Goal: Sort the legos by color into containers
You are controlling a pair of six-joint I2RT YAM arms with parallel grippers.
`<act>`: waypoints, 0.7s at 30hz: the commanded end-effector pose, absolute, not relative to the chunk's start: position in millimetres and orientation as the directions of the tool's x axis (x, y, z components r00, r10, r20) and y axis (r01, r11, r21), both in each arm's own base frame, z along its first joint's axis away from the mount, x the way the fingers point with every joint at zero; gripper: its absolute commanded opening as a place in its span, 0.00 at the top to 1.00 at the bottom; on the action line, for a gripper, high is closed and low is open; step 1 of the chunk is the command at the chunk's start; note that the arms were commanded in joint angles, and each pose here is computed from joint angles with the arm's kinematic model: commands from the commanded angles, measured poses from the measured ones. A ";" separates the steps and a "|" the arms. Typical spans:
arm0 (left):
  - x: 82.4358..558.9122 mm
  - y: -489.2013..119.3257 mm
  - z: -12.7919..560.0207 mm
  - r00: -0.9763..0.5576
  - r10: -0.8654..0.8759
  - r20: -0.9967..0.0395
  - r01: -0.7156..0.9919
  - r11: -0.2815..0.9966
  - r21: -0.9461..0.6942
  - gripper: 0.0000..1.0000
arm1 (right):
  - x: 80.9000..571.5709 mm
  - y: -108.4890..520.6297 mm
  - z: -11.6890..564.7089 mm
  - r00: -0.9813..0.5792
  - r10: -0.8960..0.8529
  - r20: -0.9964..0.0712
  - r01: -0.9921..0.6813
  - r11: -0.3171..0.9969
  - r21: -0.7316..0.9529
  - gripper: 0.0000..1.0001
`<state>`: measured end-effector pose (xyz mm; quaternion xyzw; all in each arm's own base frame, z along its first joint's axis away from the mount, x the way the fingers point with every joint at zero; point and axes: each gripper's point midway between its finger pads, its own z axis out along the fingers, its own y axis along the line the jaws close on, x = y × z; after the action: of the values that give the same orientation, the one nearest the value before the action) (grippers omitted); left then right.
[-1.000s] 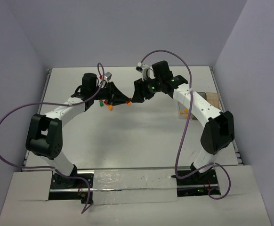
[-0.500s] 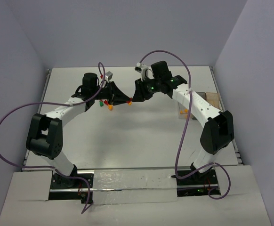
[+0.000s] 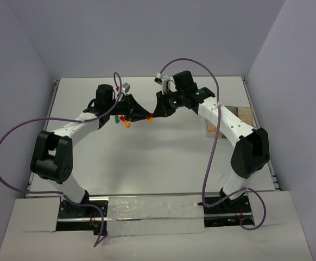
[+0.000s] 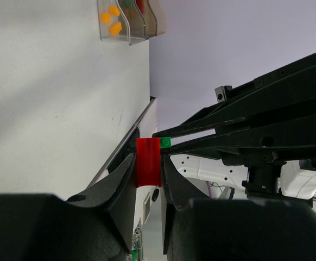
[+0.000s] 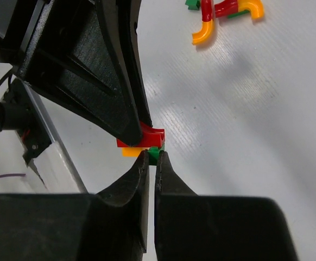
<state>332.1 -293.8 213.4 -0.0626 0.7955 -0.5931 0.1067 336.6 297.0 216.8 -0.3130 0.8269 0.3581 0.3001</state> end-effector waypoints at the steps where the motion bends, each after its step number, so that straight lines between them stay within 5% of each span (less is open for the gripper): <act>1: 338.9 -295.2 212.1 -0.958 -0.238 -0.163 0.075 0.340 -0.937 1.00 | 347.4 296.8 243.3 -0.537 -0.278 -0.797 -0.766 0.557 0.321 1.00; 15: 395.5 -249.8 192.1 -0.879 -0.417 -0.230 -0.012 0.502 -0.865 1.00 | 321.7 216.8 224.0 -0.536 -0.363 -0.763 -0.705 0.689 0.168 1.00; 21: 398.6 -270.5 197.7 -0.859 -0.354 -0.369 0.125 0.553 -0.824 1.00 | 341.9 104.5 212.6 -0.612 -0.317 -0.724 -0.523 0.849 0.071 1.00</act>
<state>388.4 -251.0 174.4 -0.1311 0.8464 -0.4790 0.1922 334.2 184.9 217.9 -0.2813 0.8595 0.2221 0.3642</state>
